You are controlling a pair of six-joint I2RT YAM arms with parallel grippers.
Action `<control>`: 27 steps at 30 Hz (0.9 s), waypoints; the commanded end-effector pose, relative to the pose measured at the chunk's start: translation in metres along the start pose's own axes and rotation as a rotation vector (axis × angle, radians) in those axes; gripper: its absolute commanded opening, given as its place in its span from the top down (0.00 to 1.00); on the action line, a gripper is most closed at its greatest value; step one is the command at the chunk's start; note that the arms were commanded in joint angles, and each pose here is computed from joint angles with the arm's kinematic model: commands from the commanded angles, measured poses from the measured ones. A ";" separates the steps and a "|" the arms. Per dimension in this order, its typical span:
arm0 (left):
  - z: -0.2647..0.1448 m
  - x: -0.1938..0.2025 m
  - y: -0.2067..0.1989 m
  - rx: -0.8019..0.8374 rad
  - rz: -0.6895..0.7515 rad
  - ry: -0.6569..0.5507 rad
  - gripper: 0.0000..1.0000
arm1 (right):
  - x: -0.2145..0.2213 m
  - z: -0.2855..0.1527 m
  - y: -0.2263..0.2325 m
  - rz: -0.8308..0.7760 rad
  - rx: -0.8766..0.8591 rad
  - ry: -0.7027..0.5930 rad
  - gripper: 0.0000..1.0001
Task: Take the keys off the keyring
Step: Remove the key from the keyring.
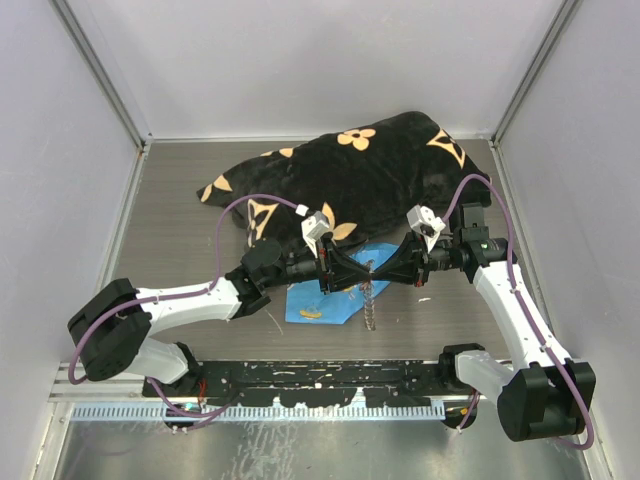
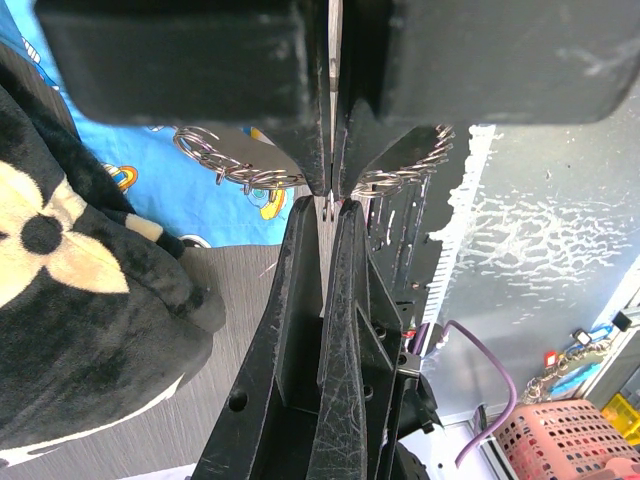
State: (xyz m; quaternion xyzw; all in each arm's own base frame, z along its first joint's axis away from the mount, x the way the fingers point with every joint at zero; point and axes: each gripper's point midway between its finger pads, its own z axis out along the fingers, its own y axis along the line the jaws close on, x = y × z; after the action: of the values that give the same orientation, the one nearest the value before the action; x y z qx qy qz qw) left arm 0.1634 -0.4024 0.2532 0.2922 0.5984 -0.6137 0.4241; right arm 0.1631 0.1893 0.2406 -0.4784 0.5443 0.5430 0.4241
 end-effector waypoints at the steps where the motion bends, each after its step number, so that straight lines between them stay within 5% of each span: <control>1: 0.006 -0.022 -0.014 0.056 0.040 -0.059 0.79 | -0.021 0.003 0.014 -0.045 -0.082 -0.076 0.99; 6: 0.006 -0.021 -0.014 0.059 0.040 -0.056 0.80 | -0.021 0.003 0.014 -0.046 -0.083 -0.076 0.99; 11: 0.007 -0.020 -0.016 0.070 0.040 -0.044 0.99 | -0.021 0.003 0.015 -0.048 -0.083 -0.076 0.99; 15: 0.005 -0.020 -0.017 0.067 0.053 -0.038 1.00 | -0.020 0.003 0.015 -0.049 -0.083 -0.075 0.98; 27: -0.016 -0.012 -0.018 -0.013 0.155 0.142 1.00 | -0.018 0.001 0.007 -0.096 -0.019 -0.010 0.64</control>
State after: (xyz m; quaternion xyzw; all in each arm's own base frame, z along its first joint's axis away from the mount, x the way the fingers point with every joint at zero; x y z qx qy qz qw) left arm 0.1577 -0.3937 0.2382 0.3401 0.6277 -0.5682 0.4092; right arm 0.1601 0.1894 0.2413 -0.4794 0.5405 0.5458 0.4244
